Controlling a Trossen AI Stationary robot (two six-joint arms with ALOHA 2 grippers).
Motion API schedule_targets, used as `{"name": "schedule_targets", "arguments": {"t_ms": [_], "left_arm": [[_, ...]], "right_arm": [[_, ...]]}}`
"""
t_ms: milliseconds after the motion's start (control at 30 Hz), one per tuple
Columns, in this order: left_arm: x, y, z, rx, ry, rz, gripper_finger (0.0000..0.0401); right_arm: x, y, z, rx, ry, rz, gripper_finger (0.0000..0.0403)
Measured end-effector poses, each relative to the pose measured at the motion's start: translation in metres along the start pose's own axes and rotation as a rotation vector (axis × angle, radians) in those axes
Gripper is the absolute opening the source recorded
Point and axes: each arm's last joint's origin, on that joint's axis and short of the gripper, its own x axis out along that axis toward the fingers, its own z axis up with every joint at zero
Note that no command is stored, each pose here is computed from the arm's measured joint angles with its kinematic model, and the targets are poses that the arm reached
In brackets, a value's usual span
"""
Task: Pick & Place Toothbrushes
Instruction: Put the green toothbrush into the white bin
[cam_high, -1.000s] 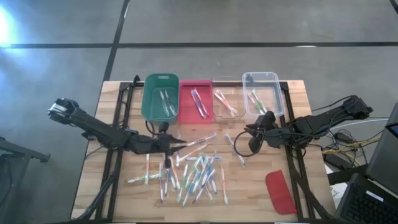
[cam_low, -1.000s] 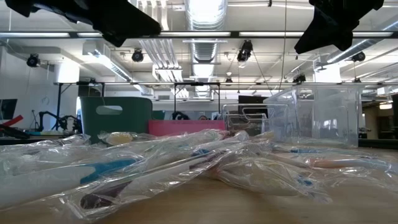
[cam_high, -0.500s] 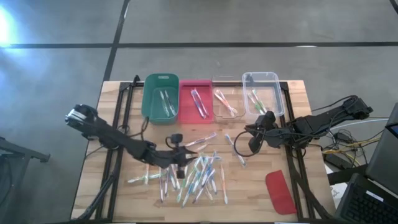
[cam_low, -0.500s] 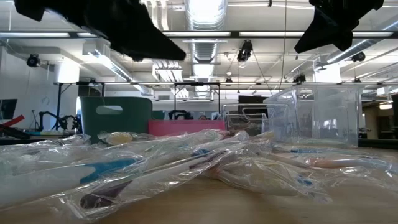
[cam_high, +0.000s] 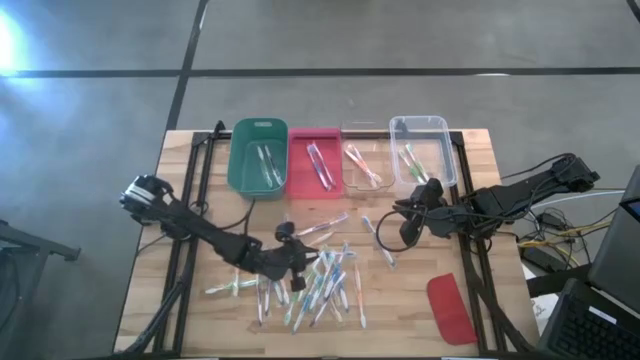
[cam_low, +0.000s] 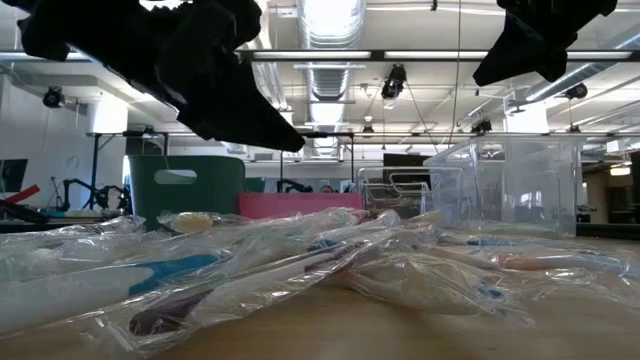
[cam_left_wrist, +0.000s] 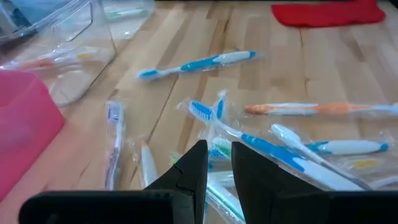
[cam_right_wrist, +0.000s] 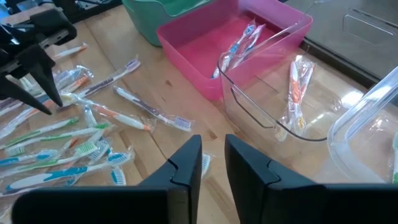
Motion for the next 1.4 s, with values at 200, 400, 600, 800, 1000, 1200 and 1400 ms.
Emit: {"name": "schedule_targets", "arguments": {"t_ms": [200,400,600,800,1000,1200,1400], "left_arm": [[-0.008,-0.007,-0.003,-0.059,-0.027,0.092,0.0072],[-0.021,-0.027,0.008,0.004,-0.005,0.148,0.0050],[-0.036,-0.046,0.029,0.044,0.026,0.148,0.0036],[-0.036,-0.046,0.028,0.059,0.036,0.151,0.0035],[-0.034,-0.044,0.027,0.104,0.037,0.175,0.0035],[-0.032,-0.042,0.028,0.075,0.025,0.202,0.0049],[-0.031,-0.041,0.028,0.048,0.027,0.210,0.0102]], "right_arm": [[0.000,0.000,0.000,0.000,0.000,0.000,0.0092],[0.000,0.000,0.000,0.000,0.000,0.000,0.0110],[0.000,0.000,0.000,0.000,0.000,-0.001,0.0126],[0.000,0.000,0.000,0.000,0.000,-0.001,0.0143],[0.000,0.000,0.000,0.000,0.000,0.000,0.0159],[0.000,0.000,0.000,0.000,0.000,0.000,0.0175],[0.000,0.000,0.000,0.000,0.000,0.000,0.0190]]}}
